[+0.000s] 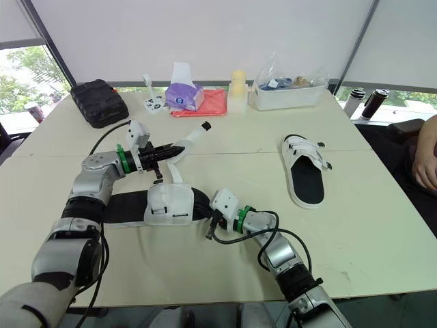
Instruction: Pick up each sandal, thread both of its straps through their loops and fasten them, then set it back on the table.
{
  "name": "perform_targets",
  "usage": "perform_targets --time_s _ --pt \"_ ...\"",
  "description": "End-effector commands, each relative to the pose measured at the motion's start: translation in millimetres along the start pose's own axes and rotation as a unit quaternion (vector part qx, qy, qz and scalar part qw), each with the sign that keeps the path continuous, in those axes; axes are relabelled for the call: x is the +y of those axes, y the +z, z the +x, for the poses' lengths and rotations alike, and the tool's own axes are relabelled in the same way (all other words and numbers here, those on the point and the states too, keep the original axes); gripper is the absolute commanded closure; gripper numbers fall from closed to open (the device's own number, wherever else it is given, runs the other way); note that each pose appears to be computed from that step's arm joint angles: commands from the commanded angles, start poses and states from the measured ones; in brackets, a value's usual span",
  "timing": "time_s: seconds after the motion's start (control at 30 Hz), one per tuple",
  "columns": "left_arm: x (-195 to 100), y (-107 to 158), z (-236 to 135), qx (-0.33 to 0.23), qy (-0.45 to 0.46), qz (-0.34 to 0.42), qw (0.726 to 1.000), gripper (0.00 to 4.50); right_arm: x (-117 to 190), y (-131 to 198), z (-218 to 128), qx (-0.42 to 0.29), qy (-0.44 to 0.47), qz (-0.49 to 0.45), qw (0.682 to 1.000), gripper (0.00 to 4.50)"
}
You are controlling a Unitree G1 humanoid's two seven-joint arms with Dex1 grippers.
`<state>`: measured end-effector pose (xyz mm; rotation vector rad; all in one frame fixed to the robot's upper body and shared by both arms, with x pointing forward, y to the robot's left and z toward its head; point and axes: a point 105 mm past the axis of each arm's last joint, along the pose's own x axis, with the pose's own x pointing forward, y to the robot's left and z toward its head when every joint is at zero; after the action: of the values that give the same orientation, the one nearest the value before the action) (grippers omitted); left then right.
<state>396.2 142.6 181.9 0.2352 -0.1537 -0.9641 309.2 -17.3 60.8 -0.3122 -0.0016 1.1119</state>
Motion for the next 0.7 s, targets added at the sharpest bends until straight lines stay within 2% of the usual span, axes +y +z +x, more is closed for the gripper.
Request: perform_targets --time_s 0.03,0.2,0.33,0.5,0.57,0.63,0.7 --pt "-2.5 28.4 -10.4 -0.052 0.023 0.129 0.99 4.49 13.4 -59.5 -13.7 0.105 0.013 0.052 0.993 4.5" --pt "-25.6 11.0 -21.1 -0.033 -0.013 0.248 0.968 4.49 14.1 -61.2 -13.1 0.106 0.018 0.054 0.993 4.5" --pt "-30.9 4.6 -26.8 -0.033 -0.027 0.319 0.947 4.49 14.7 -62.0 -12.9 0.107 0.019 0.056 0.993 4.5" --pt "-42.7 6.9 -34.5 -0.053 -0.066 0.429 0.899 4.49 15.5 -63.5 -13.9 0.109 0.021 0.059 0.992 4.5" --pt "-50.8 7.1 -40.6 -0.063 -0.089 0.482 0.869 4.49 15.5 -64.3 -14.8 0.11 0.02 0.06 0.992 4.5" --pt "-56.9 8.7 -47.8 -0.082 -0.099 0.52 0.844 4.49 15.3 -64.8 -15.7 0.111 0.02 0.06 0.992 4.5" --pt "-58.9 8.6 -55.4 -0.094 -0.096 0.539 0.832 4.49 14.9 -65.4 -16.6 0.112 0.02 0.06 0.992 4.5"
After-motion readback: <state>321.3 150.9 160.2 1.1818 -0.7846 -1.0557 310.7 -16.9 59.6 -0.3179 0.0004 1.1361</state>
